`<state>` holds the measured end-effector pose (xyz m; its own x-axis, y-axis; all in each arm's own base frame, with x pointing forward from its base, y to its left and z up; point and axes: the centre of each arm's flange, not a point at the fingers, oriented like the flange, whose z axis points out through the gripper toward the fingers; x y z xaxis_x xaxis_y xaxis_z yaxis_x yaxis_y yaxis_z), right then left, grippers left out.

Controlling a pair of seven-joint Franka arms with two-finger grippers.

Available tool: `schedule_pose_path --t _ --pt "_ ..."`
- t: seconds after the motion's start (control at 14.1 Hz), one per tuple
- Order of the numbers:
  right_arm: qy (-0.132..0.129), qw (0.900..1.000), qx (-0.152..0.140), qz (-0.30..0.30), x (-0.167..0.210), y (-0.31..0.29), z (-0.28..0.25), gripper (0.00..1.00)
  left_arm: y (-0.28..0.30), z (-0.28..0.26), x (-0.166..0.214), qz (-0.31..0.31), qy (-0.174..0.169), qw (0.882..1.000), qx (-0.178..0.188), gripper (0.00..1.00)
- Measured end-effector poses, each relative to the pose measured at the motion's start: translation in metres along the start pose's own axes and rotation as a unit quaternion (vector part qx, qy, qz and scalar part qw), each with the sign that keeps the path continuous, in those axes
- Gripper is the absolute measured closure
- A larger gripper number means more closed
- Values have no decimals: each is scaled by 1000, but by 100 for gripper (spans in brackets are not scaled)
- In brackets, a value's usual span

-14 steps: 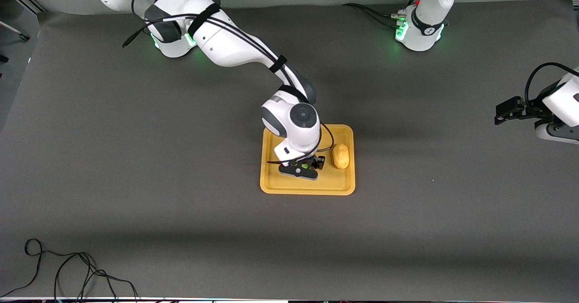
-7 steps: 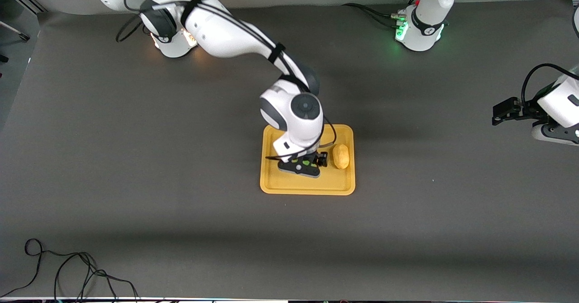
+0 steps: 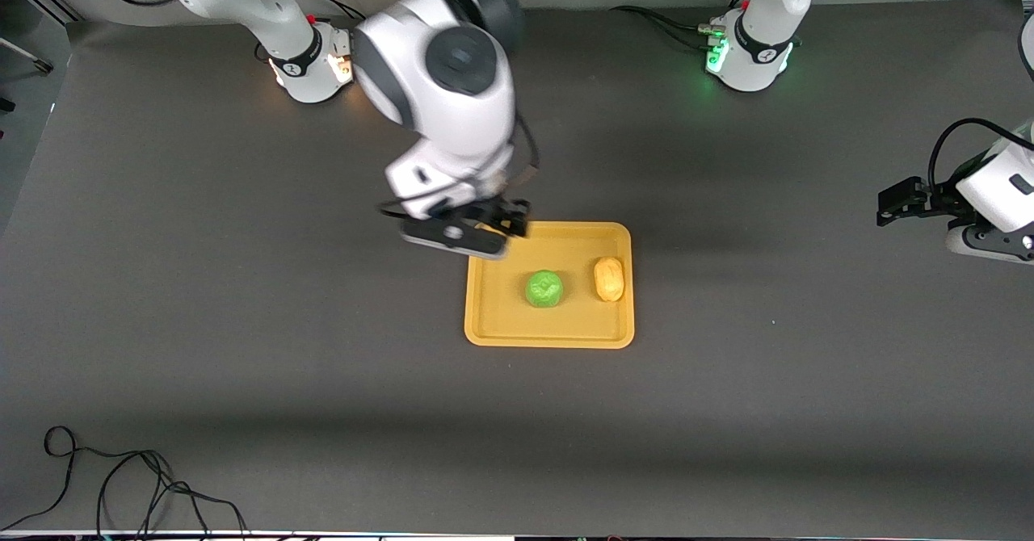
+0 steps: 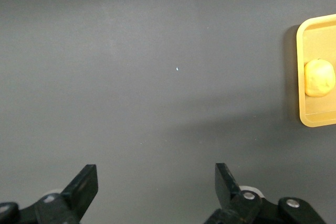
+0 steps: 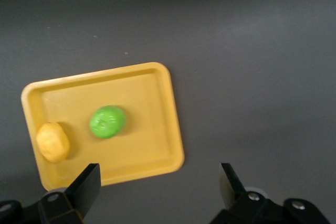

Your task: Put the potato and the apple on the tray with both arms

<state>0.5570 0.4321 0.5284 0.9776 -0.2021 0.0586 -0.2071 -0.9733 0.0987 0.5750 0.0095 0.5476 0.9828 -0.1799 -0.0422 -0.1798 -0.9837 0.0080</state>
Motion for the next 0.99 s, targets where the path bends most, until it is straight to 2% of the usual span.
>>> schedule_pose_path --t 0.28,0.5,0.78,0.99 --pt "-20 999 -2 -41 30 120 -34 0 0 0 0 0 0 1000 0 1" --pt "-33 998 8 -57 48 220 -47 0 0 0 0 0 0 1000 0 0" --pt "-44 996 20 -74 78 347 -43 0 0 1 0 0 0 1000 0 0" --pt "-49 995 28 -80 95 414 -33 0 0 1 0 0 -1 1000 0 0"
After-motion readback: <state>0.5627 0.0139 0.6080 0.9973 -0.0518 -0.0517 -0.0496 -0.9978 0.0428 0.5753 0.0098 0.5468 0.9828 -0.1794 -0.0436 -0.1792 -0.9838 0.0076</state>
